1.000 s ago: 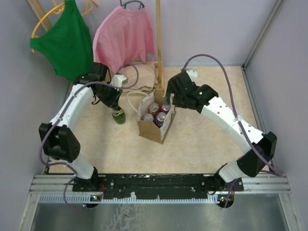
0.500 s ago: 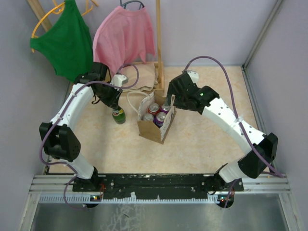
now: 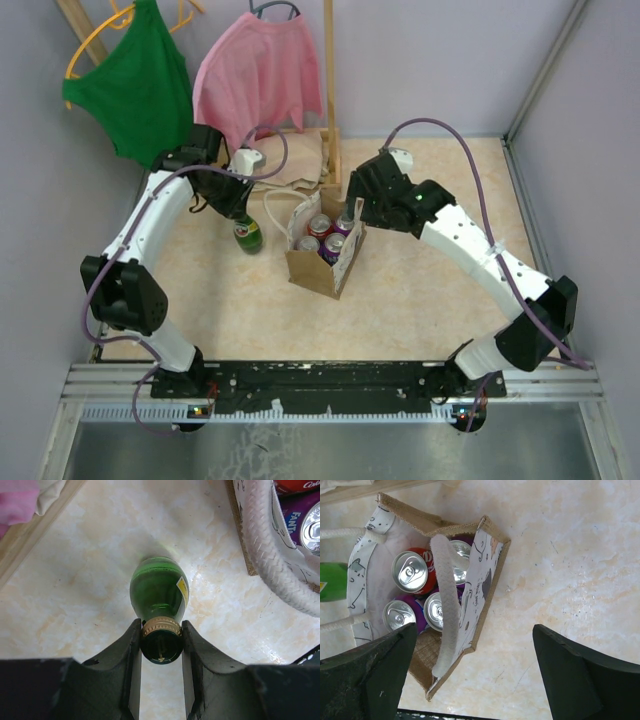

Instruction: Place the beverage into the canvas bag

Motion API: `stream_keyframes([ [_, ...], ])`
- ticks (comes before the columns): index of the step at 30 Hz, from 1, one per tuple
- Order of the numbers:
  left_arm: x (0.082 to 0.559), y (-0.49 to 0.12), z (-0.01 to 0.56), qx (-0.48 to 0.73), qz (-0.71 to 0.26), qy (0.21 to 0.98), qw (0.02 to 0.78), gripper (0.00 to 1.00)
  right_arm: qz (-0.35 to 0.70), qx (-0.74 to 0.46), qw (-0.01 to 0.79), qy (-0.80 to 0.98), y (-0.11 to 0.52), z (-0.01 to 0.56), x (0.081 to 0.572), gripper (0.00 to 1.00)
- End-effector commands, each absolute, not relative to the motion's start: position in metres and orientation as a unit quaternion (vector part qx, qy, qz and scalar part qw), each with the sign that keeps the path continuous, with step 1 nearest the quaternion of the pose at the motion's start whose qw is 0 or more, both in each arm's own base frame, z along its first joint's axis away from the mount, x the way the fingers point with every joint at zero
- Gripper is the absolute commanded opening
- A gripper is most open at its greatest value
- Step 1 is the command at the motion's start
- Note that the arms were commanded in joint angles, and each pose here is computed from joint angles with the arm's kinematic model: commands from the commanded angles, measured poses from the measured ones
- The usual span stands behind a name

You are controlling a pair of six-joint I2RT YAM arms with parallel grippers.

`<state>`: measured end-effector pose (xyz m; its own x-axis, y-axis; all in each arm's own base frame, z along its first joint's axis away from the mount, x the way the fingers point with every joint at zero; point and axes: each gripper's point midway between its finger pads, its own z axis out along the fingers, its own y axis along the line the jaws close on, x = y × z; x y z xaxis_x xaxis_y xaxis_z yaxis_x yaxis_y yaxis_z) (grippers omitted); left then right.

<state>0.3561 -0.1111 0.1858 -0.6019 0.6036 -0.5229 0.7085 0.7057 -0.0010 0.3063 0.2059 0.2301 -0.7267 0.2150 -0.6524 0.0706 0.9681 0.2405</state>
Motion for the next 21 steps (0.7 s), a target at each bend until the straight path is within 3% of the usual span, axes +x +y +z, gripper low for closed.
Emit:
stream_keyframes([
  [1,0.371,-0.123,0.227,0.376,-0.111,0.863,0.32,0.0,0.127,0.092,0.39,0.907,0.207,0.252,0.311,0.99],
  [7,0.371,-0.124,0.238,0.374,-0.111,0.857,0.336,0.0,0.125,0.094,0.388,0.908,0.205,0.25,0.309,0.99],
  [21,0.406,-0.135,0.341,0.365,-0.093,0.804,0.46,0.0,0.122,0.097,0.386,0.909,0.204,0.246,0.308,0.99],
])
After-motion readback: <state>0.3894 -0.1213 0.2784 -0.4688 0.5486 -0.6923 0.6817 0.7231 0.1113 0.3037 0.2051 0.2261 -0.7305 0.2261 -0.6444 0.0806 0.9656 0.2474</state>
